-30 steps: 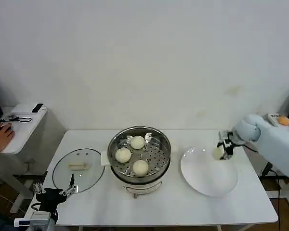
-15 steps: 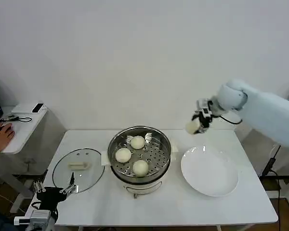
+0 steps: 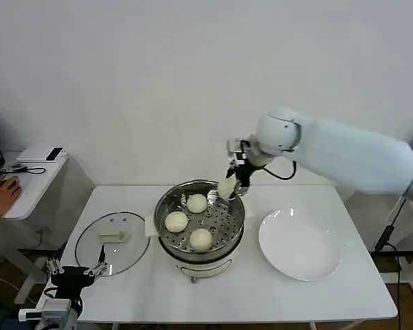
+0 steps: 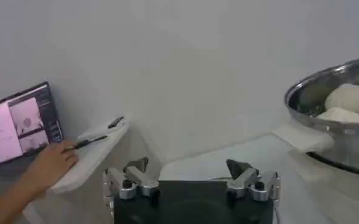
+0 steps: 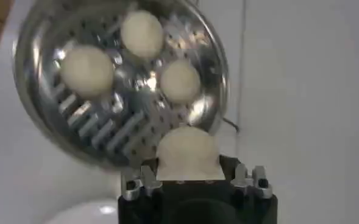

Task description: Take steamed baozi put them in steamer then cover it.

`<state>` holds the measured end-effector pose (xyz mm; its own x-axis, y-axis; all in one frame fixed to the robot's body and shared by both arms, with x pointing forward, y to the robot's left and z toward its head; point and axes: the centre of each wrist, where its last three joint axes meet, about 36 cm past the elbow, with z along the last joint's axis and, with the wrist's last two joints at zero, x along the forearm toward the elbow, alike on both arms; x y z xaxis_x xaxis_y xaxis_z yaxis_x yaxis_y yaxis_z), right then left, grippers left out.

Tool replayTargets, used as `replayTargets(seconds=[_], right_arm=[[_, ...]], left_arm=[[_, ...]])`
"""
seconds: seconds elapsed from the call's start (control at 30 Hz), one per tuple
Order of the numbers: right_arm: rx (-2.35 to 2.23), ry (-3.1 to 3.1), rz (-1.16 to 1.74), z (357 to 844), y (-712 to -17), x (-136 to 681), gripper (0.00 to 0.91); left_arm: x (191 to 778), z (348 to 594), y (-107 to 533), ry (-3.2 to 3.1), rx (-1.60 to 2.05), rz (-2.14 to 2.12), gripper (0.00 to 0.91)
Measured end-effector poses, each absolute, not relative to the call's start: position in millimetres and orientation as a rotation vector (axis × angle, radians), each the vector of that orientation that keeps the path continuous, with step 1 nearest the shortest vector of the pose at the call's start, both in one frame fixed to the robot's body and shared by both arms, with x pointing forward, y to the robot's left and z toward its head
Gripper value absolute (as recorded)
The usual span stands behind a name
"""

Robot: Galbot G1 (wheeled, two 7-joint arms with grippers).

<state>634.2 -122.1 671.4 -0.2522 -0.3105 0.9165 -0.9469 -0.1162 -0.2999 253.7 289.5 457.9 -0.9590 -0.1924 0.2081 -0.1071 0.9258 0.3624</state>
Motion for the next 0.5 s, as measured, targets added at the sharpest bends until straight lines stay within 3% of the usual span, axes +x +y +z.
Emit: replayTargets(seconds=[0.5], right_arm=[[1.410,-1.498,1.302,617,-101,637,0.695]], left_arm=[[255,457,290,-2.846,0.228,-0.515,0.907]])
